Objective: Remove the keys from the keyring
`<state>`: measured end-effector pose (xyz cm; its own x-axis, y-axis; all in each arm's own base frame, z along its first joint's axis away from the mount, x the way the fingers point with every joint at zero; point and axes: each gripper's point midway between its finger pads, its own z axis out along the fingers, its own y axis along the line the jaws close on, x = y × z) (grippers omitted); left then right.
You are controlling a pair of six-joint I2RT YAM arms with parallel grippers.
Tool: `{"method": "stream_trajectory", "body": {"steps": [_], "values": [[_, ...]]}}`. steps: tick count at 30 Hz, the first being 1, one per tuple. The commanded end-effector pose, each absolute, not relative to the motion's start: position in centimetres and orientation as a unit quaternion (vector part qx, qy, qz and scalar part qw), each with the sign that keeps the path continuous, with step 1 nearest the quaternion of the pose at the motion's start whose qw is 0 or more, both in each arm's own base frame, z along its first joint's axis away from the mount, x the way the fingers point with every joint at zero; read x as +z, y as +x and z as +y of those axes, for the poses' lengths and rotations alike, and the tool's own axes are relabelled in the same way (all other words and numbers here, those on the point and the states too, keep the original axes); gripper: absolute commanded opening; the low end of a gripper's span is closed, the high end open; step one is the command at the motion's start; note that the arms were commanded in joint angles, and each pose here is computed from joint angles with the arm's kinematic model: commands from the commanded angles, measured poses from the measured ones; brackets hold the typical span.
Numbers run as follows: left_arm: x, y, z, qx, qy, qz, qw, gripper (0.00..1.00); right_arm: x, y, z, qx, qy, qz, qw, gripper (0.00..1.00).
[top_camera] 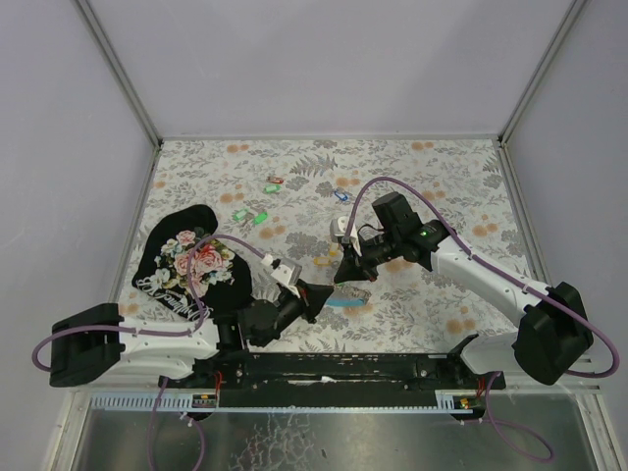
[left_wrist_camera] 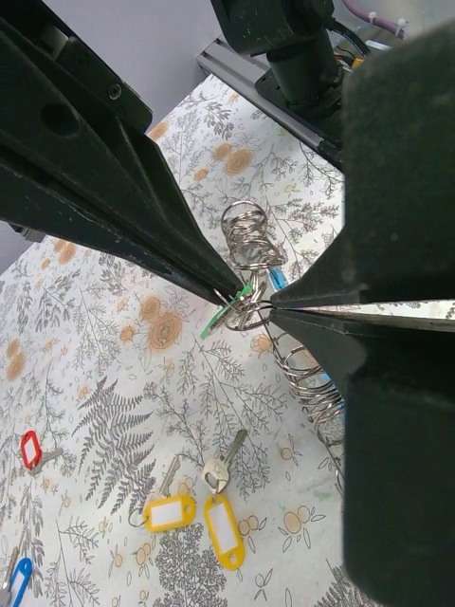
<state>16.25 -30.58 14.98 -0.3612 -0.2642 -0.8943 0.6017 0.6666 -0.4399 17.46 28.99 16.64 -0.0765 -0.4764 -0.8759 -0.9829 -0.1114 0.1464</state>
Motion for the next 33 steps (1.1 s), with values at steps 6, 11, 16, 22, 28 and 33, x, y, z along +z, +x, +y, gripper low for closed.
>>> {"method": "stream_trajectory", "body": {"steps": [6, 11, 16, 22, 28, 33], "values": [[17.4, 17.2, -30.1, -0.405, 0.086, 0.704, 0.577, 0.00, 17.2, 16.1, 29.8, 0.440, -0.635, 0.561, 0.298, 0.00], [16.7, 17.2, -30.2, -0.406, 0.084, 0.711, 0.568, 0.00, 17.4, 15.8, 29.7, 0.443, -0.641, 0.552, 0.297, 0.00], [16.3, 17.1, -29.6, -0.414, 0.069, 0.714, 0.561, 0.00, 17.4, 16.0, 29.6, 0.433, -0.645, 0.552, 0.302, 0.00], [17.1, 16.7, -28.8, -0.450, 0.054, 0.697, 0.556, 0.01, 16.3, 16.1, 29.0, 0.411, -0.665, 0.543, 0.306, 0.00], [17.1, 16.2, -28.4, -0.468, 0.061, 0.690, 0.549, 0.01, 15.8, 16.2, 28.8, 0.400, -0.674, 0.537, 0.311, 0.00], [17.1, 15.5, -28.8, -0.479, 0.081, 0.687, 0.540, 0.05, 16.3, 15.9, 29.0, 0.413, -0.675, 0.527, 0.310, 0.00]]}}
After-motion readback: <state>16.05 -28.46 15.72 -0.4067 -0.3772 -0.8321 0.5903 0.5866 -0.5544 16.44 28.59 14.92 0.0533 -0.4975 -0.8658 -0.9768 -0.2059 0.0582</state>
